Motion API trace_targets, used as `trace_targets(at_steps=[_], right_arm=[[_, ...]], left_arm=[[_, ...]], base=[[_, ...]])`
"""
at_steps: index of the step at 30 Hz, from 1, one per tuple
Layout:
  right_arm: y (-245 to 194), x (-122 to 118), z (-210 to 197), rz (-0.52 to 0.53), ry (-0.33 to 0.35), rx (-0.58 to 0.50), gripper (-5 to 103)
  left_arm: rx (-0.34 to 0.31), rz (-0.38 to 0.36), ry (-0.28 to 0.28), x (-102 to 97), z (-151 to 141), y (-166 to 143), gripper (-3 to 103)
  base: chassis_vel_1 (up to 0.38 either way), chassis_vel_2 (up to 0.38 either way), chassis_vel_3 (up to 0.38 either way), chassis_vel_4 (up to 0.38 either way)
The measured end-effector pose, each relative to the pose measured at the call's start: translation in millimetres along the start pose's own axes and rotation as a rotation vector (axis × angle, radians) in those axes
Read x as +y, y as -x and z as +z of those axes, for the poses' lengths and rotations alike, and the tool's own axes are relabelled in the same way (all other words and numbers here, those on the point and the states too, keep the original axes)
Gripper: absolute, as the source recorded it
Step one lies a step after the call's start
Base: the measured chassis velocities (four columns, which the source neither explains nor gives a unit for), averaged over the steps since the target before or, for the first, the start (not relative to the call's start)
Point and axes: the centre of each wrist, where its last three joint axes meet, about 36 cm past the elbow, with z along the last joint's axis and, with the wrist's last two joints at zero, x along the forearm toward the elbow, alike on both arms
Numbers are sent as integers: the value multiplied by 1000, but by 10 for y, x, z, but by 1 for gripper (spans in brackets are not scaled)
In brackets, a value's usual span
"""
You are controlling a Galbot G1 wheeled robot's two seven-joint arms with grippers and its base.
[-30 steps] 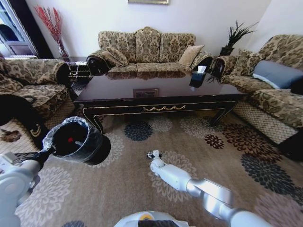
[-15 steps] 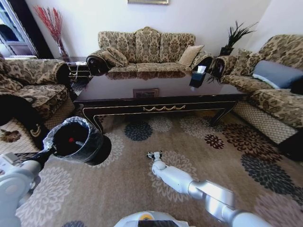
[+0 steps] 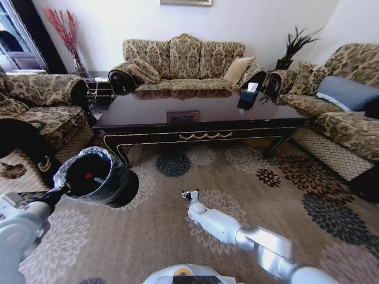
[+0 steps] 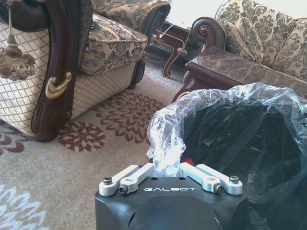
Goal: Move to the front of the table and pick up the trash from the floor, then place it into the trash bin.
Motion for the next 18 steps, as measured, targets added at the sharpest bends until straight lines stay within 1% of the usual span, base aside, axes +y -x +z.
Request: trace_targets(at_steps=[4, 8, 18], right_arm=[[6, 18, -16, -5, 13, -1, 100], [-17, 87, -33, -6, 25, 29, 100], [-50, 124, 35, -25, 3, 26, 100]], left_arm=[[0, -1, 0, 4, -1, 3, 3], [-1, 0, 2, 1, -6, 5, 3], [0, -1, 1, 8, -2, 20, 3]], base=[[0, 0, 0, 0], [0, 0, 0, 0], [-8, 9, 10, -7]])
